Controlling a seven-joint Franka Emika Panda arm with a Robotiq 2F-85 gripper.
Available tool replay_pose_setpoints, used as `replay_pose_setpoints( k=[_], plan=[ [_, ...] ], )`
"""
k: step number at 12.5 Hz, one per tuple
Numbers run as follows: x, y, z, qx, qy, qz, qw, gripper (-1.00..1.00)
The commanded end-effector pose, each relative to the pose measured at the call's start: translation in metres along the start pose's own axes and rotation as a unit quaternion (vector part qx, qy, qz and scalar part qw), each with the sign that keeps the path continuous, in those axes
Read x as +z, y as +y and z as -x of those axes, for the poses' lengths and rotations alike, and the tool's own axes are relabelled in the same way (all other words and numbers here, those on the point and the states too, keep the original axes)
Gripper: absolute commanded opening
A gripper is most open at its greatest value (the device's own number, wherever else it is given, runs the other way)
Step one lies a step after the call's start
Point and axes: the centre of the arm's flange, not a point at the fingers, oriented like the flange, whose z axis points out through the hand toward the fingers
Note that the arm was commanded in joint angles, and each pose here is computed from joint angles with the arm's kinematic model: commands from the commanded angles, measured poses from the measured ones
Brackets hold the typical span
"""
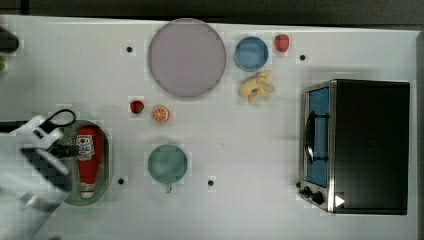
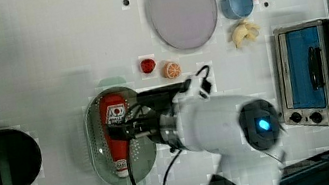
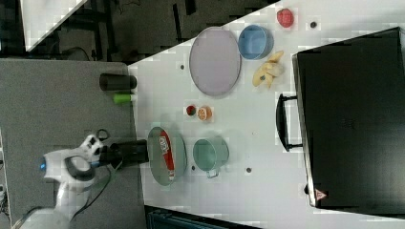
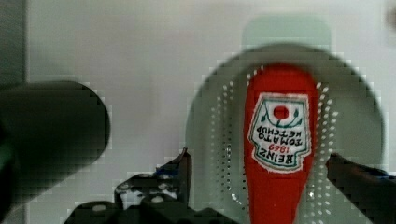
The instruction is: Pick ketchup from strainer and place it on the table
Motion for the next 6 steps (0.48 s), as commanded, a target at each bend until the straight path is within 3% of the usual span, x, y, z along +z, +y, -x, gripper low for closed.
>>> replay_pose_setpoints(
  k=[1,6],
  plan=[
    [0.045,0.017,0.000,0.053,-0.003,0.009,0.999,1.00],
    [0.108,0.022,0.003,0.073,-0.008,-0.007,0.997,1.00]
  ],
)
